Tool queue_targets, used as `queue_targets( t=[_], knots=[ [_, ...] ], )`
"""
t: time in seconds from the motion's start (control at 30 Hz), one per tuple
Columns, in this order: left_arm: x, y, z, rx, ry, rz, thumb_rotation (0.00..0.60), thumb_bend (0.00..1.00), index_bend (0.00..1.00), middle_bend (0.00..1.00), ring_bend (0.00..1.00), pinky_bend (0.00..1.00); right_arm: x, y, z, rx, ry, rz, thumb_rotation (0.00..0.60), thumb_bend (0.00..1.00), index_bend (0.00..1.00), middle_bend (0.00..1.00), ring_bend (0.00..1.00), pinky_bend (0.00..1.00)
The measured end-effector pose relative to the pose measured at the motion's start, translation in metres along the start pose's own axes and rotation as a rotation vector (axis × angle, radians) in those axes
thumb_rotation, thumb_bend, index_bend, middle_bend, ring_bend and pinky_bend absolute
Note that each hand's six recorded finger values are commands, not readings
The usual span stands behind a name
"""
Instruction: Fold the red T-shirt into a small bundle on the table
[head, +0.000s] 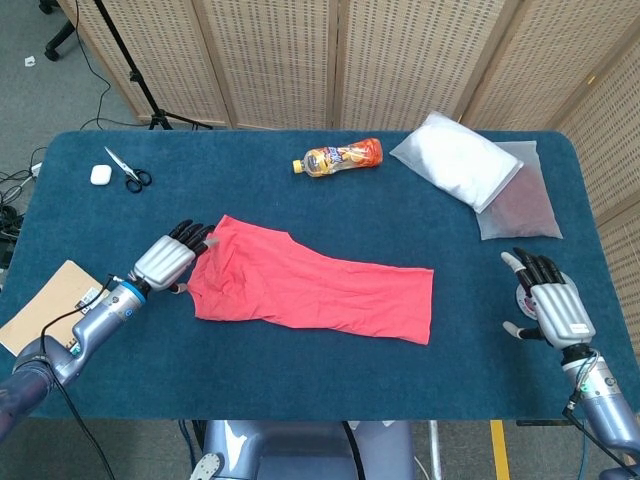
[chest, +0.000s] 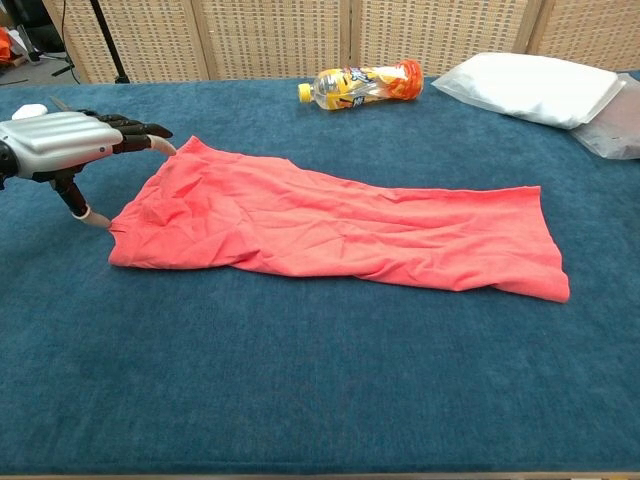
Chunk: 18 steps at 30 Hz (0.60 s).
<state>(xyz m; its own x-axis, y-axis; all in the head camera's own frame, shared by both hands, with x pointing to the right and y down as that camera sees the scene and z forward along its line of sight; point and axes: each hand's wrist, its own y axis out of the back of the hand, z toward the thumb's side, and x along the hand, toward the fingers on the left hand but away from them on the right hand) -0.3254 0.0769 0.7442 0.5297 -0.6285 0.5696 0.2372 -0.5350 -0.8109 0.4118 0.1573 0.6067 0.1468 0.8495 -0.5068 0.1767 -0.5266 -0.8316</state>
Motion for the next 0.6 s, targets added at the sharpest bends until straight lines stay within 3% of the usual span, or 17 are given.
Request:
queue_targets(
  t=[0.27, 0.43, 0.6],
  knots=[
    [0.008, -0.001, 0.006, 0.029, -0.022, -0.022, 0.600, 0.03, 0.21, 0.00, 0.00, 0.00, 0.000, 0.000, 0.000, 0.001, -0.002, 0.001, 0.600, 0.18, 0.00, 0.00, 0.00, 0.00],
    [0.012, -0.002, 0.012, 0.032, -0.030, -0.026, 0.600, 0.19, 0.35, 0.00, 0.00, 0.00, 0.000, -0.001, 0.000, 0.003, -0.001, 0.003, 0.600, 0.18, 0.00, 0.00, 0.00, 0.00],
    [0.013, -0.003, 0.014, 0.032, -0.028, -0.027, 0.600, 0.27, 0.43, 0.00, 0.00, 0.00, 0.000, -0.001, 0.000, 0.003, -0.001, 0.004, 0.600, 0.18, 0.00, 0.00, 0.00, 0.00]
  ],
)
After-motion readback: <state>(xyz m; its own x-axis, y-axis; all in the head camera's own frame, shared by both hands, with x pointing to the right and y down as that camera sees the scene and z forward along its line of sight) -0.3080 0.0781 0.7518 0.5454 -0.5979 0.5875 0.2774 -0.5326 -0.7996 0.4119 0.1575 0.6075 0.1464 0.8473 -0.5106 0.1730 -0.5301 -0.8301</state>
